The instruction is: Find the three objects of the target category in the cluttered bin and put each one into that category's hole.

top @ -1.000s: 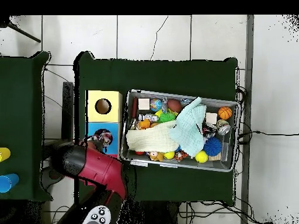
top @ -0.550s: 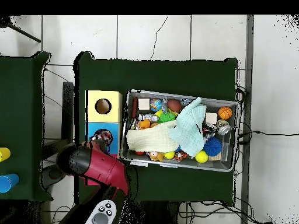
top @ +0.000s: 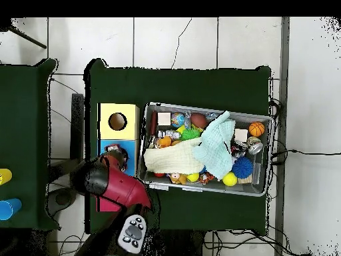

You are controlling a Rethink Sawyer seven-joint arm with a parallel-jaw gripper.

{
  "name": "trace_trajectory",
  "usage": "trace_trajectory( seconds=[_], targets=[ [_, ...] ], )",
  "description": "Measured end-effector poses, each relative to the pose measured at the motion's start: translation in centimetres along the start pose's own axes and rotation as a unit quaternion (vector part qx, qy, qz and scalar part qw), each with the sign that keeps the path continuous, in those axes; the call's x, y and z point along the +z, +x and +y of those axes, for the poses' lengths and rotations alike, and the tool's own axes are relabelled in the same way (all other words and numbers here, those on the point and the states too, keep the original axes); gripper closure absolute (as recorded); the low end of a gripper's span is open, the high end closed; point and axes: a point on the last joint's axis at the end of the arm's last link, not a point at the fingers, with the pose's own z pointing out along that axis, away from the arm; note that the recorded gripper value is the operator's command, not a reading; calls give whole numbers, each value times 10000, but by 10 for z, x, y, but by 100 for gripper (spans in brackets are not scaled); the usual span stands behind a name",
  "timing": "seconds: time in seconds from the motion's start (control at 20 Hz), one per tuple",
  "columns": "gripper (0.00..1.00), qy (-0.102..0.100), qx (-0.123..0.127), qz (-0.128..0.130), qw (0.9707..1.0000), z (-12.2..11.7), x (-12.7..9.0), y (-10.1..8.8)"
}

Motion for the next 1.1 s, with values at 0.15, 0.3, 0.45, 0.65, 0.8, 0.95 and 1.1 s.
trace_trajectory(
  seconds=[0.15, 0.3, 0.45, 0.65, 0.8, 0.95, 1.1],
  targets=[
    [100, -44, 184, 247, 9995, 7, -1, -2],
    [100, -12, 160, 264, 9995, 6, -5, -1],
    [100, 204, -182, 232, 9994, -2, -24, 14],
    [100, 511, -607, 418, 9960, -6, -56, 33],
    [100, 612, -775, 503, 9938, 1, -82, 33],
    [100, 613, -810, 515, 9935, 10, -100, 24],
    [100, 557, -829, 436, 9940, 20, -120, 9]
  ],
)
